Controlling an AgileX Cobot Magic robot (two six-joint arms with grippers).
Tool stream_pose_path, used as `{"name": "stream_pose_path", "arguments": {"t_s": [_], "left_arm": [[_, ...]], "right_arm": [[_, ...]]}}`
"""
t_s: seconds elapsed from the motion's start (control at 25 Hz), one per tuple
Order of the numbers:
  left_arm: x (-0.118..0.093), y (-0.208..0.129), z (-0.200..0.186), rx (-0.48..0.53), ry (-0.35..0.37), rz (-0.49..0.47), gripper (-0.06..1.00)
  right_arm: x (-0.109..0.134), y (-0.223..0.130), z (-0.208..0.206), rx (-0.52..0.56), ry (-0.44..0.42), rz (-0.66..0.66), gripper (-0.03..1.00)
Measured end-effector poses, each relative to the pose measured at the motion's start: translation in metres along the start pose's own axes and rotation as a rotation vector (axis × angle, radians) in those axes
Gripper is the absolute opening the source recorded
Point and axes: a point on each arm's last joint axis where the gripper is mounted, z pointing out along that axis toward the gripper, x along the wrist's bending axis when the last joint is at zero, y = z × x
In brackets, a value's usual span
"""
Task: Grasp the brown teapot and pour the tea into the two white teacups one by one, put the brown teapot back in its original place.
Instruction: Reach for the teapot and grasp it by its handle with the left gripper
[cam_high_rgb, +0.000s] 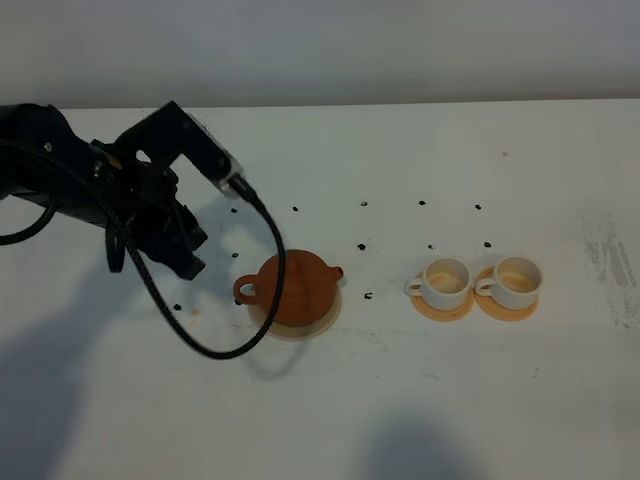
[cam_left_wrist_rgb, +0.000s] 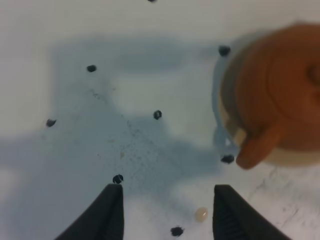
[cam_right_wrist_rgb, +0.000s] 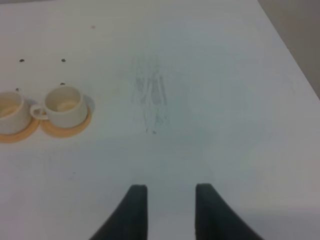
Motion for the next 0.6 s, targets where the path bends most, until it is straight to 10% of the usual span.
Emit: {"name": "stream_pose_path", "arguments": {"t_s": [0.28,0.6], "left_arm": [[-0.001,0.000,0.000,-0.009,-0.009,0.263,0.40],[0.015,-0.001,0.011,-0.058,-0.101,0.286,0.40]], "right_arm": [[0.000,0.000,0.000,0.000,0.000,0.000,0.23],[0.000,0.000,0.000,0.000,0.000,0.000,0.23]]}}
